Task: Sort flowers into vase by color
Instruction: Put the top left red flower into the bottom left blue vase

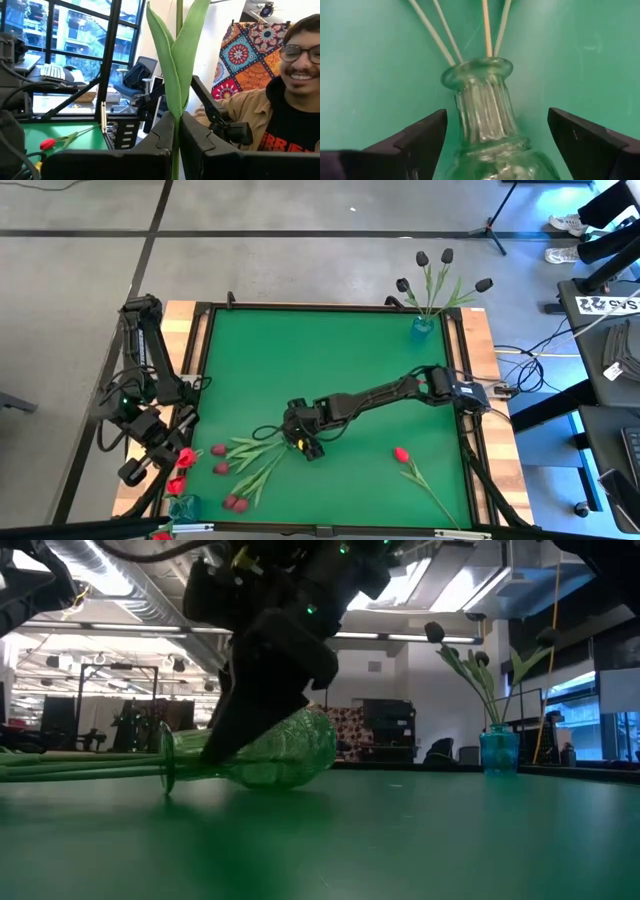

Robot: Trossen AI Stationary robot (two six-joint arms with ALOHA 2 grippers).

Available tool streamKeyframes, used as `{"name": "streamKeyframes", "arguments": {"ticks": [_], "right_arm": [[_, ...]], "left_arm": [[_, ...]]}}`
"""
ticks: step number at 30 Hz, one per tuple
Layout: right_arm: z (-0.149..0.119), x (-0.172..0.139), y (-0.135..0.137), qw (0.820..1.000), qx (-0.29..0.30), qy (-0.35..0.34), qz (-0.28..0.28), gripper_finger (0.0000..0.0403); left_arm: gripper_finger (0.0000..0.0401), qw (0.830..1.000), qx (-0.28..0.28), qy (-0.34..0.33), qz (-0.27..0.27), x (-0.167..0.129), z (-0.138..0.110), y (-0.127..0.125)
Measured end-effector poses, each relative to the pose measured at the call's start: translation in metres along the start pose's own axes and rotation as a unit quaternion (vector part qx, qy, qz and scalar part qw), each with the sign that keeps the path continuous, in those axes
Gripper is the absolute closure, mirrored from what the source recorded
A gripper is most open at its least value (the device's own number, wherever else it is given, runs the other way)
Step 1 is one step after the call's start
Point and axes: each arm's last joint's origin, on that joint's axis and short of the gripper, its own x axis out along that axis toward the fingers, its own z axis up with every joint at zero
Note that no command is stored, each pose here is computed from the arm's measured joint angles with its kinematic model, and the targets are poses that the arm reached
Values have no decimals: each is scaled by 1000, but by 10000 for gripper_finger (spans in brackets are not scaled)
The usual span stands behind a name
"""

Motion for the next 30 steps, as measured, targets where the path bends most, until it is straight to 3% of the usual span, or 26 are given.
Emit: {"name": "streamKeyframes", "arguments": {"ticks": [11, 15, 21, 26, 30], "right_arm": [[-3, 1, 1, 1000, 1, 13, 3, 150], [-3, 1, 0, 1000, 5, 16, -2, 150], [3, -6, -1, 998, 57, 16, -9, 160], [19, -32, -5, 996, 83, -38, 18, 175], [16, -44, -10, 994, 98, -40, 16, 205]], "left_arm": [[392, 1000, -8, -1, 7, 0, 0, 0], [392, 1000, -11, -1, 7, 0, 0, 0], [392, 1000, -11, 0, 6, 0, 0, 0], [392, 1000, 0, 0, 6, 0, 0, 0], [392, 1000, 11, 0, 6, 0, 0, 0]]}}
